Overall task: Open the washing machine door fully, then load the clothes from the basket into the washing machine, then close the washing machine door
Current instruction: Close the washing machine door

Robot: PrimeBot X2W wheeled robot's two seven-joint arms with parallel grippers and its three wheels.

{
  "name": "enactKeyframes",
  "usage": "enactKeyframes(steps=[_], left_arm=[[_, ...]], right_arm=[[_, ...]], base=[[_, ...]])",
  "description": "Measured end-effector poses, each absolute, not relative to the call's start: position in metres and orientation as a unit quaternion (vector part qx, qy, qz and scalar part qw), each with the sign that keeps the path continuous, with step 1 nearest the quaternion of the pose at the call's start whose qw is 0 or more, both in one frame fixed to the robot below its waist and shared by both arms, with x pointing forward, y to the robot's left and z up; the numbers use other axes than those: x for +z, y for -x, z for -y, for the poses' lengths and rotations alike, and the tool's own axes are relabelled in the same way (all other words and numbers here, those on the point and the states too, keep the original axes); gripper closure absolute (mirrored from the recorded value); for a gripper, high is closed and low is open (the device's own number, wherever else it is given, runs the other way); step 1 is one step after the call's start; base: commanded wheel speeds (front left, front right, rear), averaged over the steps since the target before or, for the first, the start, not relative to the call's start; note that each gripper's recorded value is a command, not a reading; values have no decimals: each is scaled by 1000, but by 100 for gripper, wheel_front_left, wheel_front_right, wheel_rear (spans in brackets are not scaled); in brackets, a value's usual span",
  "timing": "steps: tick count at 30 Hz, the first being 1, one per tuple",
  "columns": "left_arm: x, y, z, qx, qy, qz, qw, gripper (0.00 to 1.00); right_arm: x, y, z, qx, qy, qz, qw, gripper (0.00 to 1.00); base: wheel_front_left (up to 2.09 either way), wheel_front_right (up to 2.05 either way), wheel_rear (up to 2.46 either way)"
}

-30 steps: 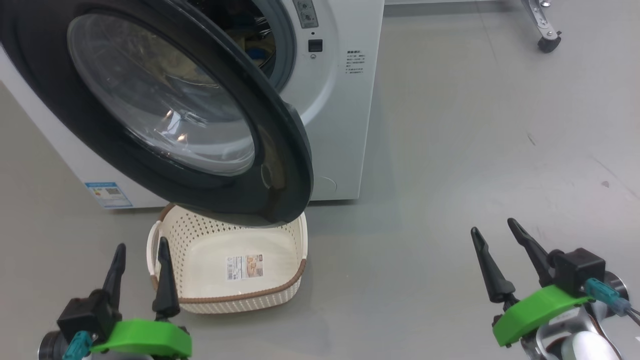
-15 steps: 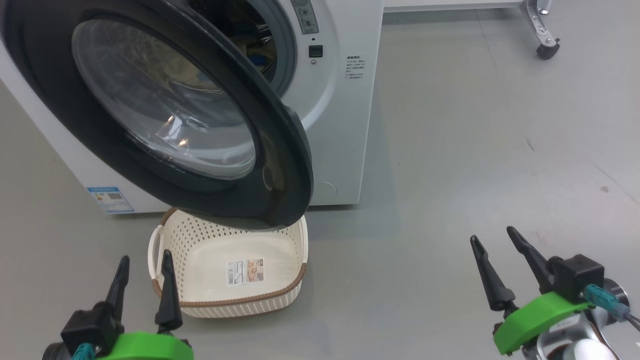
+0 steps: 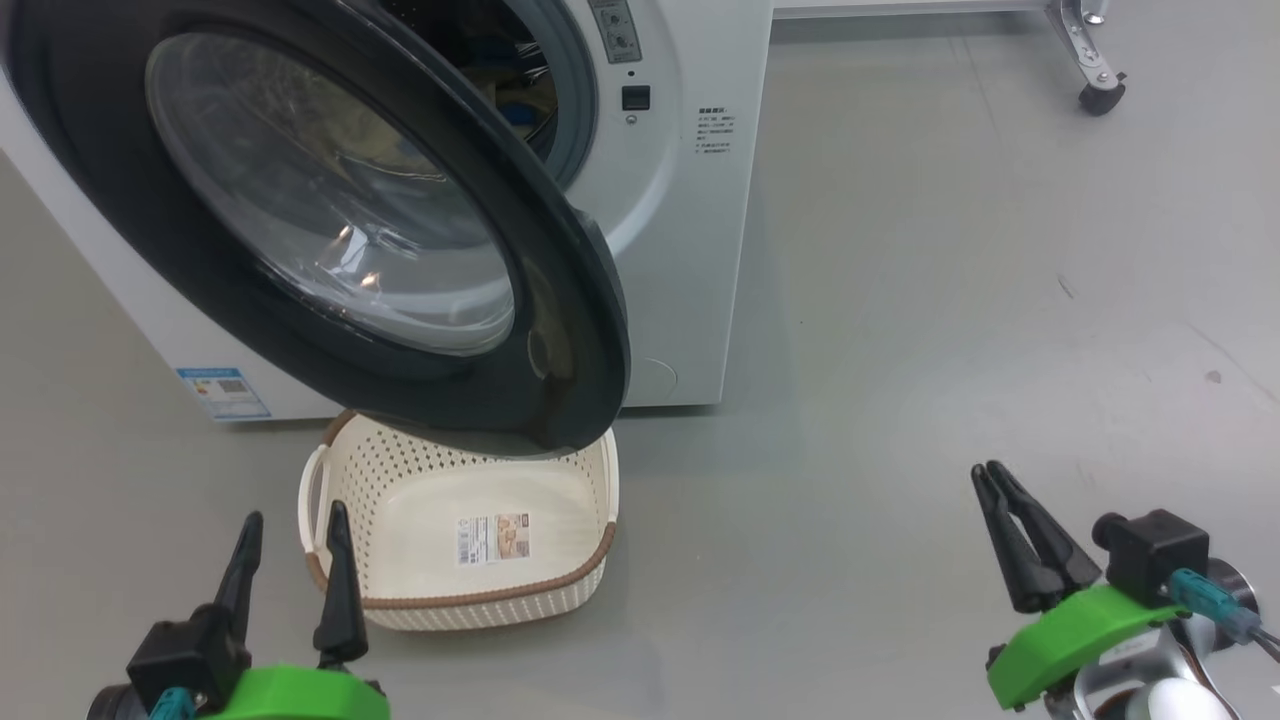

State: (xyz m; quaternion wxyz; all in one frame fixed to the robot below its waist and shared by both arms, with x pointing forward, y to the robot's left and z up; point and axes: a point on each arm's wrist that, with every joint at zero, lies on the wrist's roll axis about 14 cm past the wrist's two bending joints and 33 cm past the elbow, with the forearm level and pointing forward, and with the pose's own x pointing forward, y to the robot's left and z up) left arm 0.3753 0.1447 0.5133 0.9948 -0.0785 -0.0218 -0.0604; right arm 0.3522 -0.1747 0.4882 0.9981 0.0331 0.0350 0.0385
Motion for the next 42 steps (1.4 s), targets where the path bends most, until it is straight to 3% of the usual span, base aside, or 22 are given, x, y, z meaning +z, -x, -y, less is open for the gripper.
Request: enactKeyframes(steps=[16,28,42], left_arm=[[508,-375,-148,-54,75,15,996,0],[515,-377,-158,-39,71,29,996,0],[519,-365,-179,-3,72,38,997,0]], right_arm=[[490,-374,164,56,-34,-27,997,100],[528,-408,90,170,-36,33,984,100],[561,-411,-27,339,-63,67,936,100]], base=[[0,0,0],[0,0,0],[0,0,0]])
